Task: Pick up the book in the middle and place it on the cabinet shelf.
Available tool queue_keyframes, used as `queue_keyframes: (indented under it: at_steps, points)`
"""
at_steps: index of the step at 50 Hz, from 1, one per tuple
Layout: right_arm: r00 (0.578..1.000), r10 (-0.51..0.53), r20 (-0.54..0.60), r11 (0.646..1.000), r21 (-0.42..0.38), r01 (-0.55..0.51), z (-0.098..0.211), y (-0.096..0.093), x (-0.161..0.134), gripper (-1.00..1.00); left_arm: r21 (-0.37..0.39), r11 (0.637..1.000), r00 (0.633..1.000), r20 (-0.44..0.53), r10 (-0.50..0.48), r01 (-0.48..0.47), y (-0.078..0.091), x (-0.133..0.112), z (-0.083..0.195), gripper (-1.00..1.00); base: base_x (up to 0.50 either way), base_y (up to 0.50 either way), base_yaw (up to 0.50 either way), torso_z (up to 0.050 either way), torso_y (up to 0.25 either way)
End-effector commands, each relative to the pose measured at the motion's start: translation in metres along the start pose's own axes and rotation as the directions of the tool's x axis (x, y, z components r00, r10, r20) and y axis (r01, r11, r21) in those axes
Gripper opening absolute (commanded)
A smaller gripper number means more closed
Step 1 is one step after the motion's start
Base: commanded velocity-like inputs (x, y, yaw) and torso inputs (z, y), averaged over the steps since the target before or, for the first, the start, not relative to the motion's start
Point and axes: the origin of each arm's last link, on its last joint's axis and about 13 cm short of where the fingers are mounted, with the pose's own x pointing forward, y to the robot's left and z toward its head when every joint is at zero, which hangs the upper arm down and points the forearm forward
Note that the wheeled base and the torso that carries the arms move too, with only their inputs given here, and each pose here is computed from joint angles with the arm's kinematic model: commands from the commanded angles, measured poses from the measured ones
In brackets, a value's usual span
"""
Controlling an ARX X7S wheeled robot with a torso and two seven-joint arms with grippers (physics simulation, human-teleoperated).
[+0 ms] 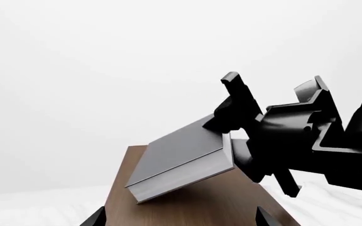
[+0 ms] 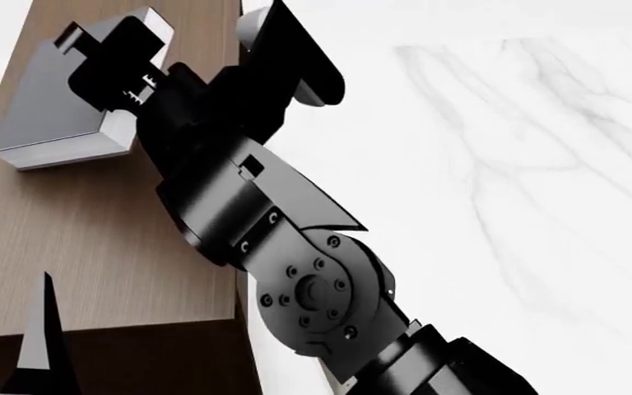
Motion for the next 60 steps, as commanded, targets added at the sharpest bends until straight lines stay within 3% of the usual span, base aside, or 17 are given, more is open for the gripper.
queue_keyframes:
  at_steps: [1,15,16,25,60]
  points:
    - [0.999,0.017,0.032,1.000,-0.022,-0.016,0.003,-0.001,0.001,-1.00,-0.001,1.000,1.000,0.001,0.000,0.000,0.000,0.000,0.000,1.00,0.00,0.00,0.00,0.000,0.000]
    - [0.999,-0.007,0.048,1.000,-0.020,0.008,0.004,-0.005,0.003,-1.00,-0.001,1.000,1.000,0.001,0.001,-0.001,0.000,0.000,0.001,1.00,0.00,0.00,0.00,0.000,0.000]
    - [0.998,-0.013,0.054,1.000,-0.026,0.015,0.004,-0.006,0.003,1.00,-0.001,1.000,1.000,0.001,0.001,-0.001,0.000,0.000,0.001,1.00,0.00,0.00,0.00,0.000,0.000]
    - [0.998,-0.010,0.066,0.997,-0.070,0.014,0.005,-0.005,0.004,1.00,-0.001,1.000,1.000,0.000,-0.002,0.002,0.000,0.000,0.000,1.00,0.00,0.00,0.00,0.001,0.001]
    - [0.978,-0.066,0.198,0.997,-0.016,0.070,0.043,-0.030,-0.020,1.00,0.002,1.000,1.000,0.002,0.008,-0.008,0.002,0.001,0.001,1.00,0.00,0.00,0.00,0.000,0.001]
